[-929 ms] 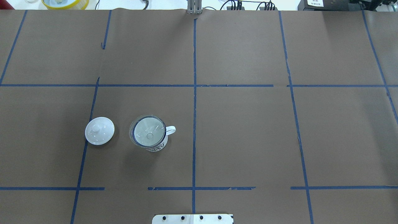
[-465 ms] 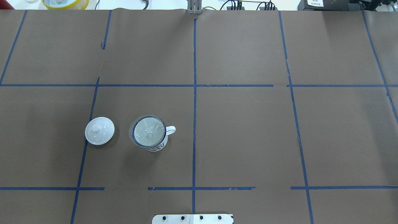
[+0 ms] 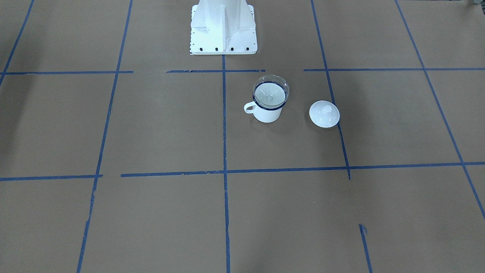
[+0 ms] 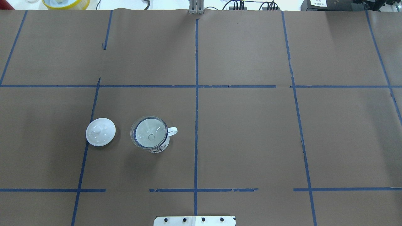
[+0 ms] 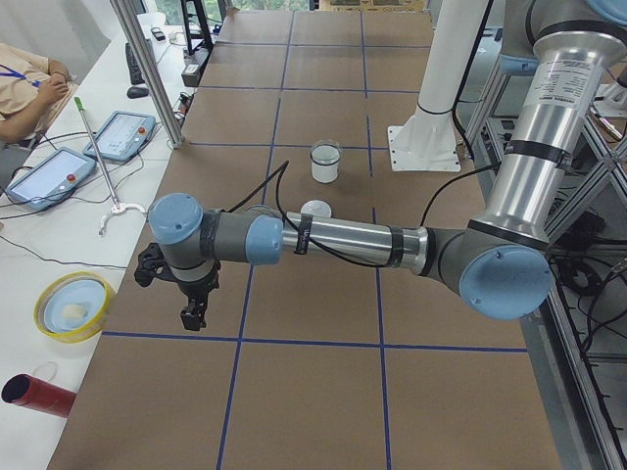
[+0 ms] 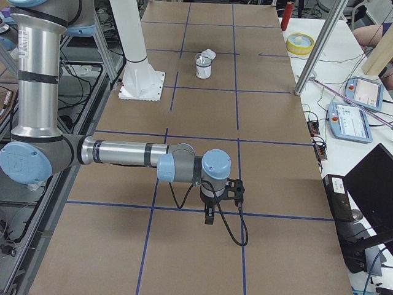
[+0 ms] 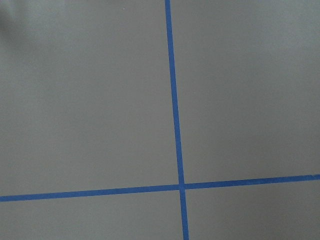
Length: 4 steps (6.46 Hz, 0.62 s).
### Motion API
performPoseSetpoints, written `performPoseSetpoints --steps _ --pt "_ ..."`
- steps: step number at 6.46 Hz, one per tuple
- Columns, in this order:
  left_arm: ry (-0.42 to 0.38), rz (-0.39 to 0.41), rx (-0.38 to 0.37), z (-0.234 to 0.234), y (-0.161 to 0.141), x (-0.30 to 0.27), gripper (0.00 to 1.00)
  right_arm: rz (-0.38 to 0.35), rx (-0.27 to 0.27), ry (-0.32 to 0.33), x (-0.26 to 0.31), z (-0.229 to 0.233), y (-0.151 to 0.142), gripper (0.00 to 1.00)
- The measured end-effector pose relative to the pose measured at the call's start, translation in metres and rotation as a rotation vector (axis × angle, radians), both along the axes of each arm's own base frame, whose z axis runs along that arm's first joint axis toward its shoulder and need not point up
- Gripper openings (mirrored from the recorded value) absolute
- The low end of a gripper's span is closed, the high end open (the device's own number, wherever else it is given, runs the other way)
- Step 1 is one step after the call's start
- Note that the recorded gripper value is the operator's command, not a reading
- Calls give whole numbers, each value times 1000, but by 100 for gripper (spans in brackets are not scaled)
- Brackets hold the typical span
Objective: Place funnel on cup
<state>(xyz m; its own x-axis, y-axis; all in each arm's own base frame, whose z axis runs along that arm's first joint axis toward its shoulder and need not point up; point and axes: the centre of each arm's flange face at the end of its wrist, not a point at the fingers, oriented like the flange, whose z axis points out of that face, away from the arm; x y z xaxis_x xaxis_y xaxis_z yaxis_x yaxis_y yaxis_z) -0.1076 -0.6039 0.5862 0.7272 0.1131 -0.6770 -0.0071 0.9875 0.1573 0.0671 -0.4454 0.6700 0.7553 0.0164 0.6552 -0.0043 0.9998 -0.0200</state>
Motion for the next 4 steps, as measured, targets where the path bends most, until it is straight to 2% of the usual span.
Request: performPoseSetpoints --steps 4 --pt "-20 0 -6 31 30 -27 100 0 0 0 0 0 0 100"
